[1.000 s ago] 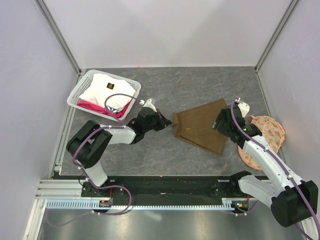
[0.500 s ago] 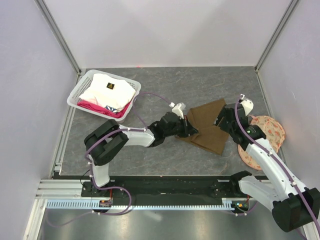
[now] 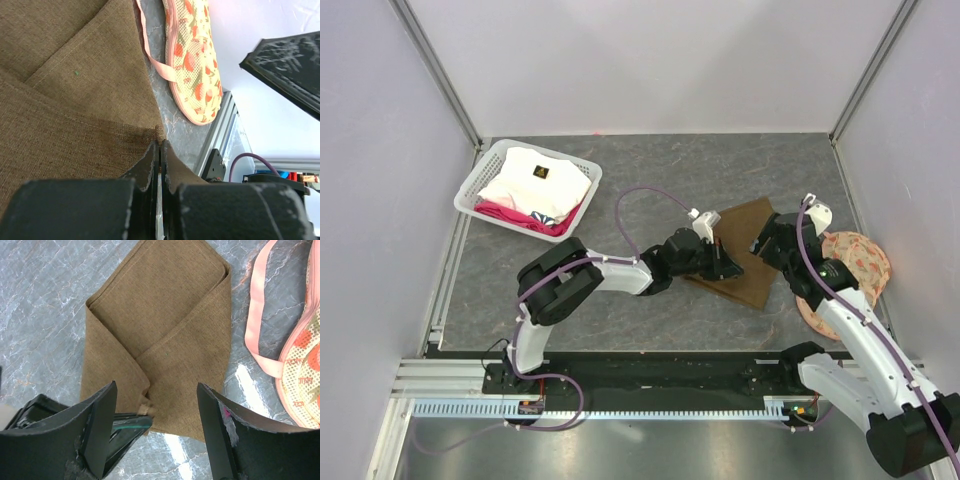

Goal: Fold the napkin, place the utensils inside, and roll it up
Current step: Fold the napkin

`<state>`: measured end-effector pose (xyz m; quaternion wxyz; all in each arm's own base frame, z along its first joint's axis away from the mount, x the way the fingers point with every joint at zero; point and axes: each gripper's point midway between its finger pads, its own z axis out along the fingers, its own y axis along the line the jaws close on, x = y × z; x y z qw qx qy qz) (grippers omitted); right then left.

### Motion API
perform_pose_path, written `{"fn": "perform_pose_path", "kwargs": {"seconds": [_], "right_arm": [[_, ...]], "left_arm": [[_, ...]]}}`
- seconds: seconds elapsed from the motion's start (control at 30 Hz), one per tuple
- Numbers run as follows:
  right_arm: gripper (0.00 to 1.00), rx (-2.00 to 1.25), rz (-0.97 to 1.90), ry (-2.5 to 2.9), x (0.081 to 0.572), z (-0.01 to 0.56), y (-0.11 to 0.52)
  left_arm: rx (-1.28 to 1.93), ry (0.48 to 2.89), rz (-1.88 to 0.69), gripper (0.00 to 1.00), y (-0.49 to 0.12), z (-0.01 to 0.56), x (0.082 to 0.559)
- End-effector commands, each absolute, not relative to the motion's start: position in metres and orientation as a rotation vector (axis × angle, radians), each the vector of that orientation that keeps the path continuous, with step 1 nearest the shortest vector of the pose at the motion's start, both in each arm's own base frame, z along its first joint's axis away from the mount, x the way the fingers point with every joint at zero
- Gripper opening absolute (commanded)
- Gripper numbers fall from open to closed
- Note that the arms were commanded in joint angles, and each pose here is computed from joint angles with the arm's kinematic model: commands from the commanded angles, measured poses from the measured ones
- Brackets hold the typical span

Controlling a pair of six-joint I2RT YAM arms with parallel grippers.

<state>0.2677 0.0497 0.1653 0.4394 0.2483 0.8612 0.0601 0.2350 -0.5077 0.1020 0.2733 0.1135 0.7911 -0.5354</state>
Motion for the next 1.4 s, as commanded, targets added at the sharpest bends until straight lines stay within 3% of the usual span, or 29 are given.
{"fn": "perform_pose_path", "kwargs": {"seconds": [0.0,1.23,1.27,1.37], "right_arm": [[0.73,0.647,0.17,2.104,0.266,0.169,0.048],[0.73,0.659,0.175,2.1,0.261,0.165,0.046],[0.73,0.659,0.174,2.101,0.261,0.165,0.046],[0.73,0.664,0.174,2.096,0.261,0.167,0.046]], "left_arm": [[0.393,2.019,-1.517,0.02,-0.531,0.123,0.228],[0.536,2.024,-1.403,0.02,-0.569,0.069,0.202],[0.538,2.032,-1.399,0.03,-0.569,0.067,0.202],[0.56,2.029,-1.421,0.26,-0.572,0.071,0.199]]}}
